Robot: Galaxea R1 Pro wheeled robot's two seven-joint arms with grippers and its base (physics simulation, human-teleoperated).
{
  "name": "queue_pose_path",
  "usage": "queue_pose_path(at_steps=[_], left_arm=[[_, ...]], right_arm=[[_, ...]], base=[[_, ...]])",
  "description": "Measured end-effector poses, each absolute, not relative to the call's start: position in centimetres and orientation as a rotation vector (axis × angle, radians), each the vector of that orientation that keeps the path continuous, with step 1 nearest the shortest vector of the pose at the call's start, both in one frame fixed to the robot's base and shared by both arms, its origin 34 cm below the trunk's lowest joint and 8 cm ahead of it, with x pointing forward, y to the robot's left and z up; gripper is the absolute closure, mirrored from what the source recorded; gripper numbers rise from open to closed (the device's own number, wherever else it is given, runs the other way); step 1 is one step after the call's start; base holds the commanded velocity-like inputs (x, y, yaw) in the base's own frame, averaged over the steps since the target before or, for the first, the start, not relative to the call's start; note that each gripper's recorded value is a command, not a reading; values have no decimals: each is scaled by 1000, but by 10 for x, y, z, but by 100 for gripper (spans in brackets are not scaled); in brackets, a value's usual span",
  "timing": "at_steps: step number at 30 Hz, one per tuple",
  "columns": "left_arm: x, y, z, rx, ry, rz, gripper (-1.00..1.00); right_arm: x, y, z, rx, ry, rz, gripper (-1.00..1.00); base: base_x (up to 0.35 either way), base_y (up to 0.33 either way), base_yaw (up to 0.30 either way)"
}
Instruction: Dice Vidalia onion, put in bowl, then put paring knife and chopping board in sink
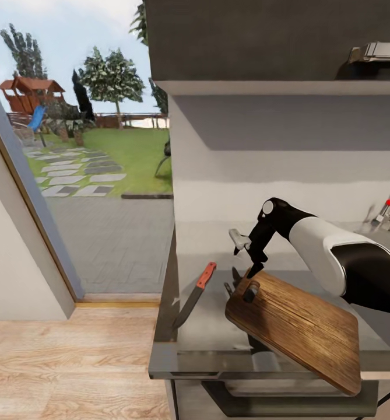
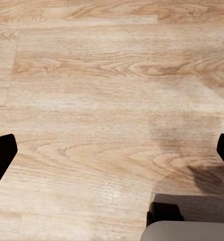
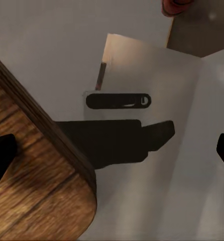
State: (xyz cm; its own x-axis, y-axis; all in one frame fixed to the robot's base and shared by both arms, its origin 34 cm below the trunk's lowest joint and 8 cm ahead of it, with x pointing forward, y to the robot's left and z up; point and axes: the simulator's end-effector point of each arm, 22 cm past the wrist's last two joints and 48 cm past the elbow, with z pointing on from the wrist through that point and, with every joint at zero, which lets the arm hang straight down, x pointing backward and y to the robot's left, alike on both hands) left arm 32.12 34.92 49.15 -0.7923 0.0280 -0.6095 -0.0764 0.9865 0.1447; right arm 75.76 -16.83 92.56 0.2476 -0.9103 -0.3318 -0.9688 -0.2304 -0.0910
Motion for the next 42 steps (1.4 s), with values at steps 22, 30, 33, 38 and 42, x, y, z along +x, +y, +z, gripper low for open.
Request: queue_pose_path(at_steps=[22,30,33,38,42], left_arm=[[321,349,491,-32,2477,213,-100],[321,349,491,-33,2477,213,-100],[321,349,491,-31,2477,212,-100],[321,349,491,-31,2478,212,-100],[321,349,491,-31,2477,212,-100]], right_arm=[[764,-163,927,-2230,1732,277,-100],[762,-163,927,-2223,1742,298,-100],[762,-163,926,-2224,1742,297,-100],[767,-161,928,-2219,1723,269,-100],[769,-160,928,-2210,1720,261,-100]], base=[[-59,34,0],[-7,4,0],[-17,0,0],[-208,0,0],[-66,0,0]])
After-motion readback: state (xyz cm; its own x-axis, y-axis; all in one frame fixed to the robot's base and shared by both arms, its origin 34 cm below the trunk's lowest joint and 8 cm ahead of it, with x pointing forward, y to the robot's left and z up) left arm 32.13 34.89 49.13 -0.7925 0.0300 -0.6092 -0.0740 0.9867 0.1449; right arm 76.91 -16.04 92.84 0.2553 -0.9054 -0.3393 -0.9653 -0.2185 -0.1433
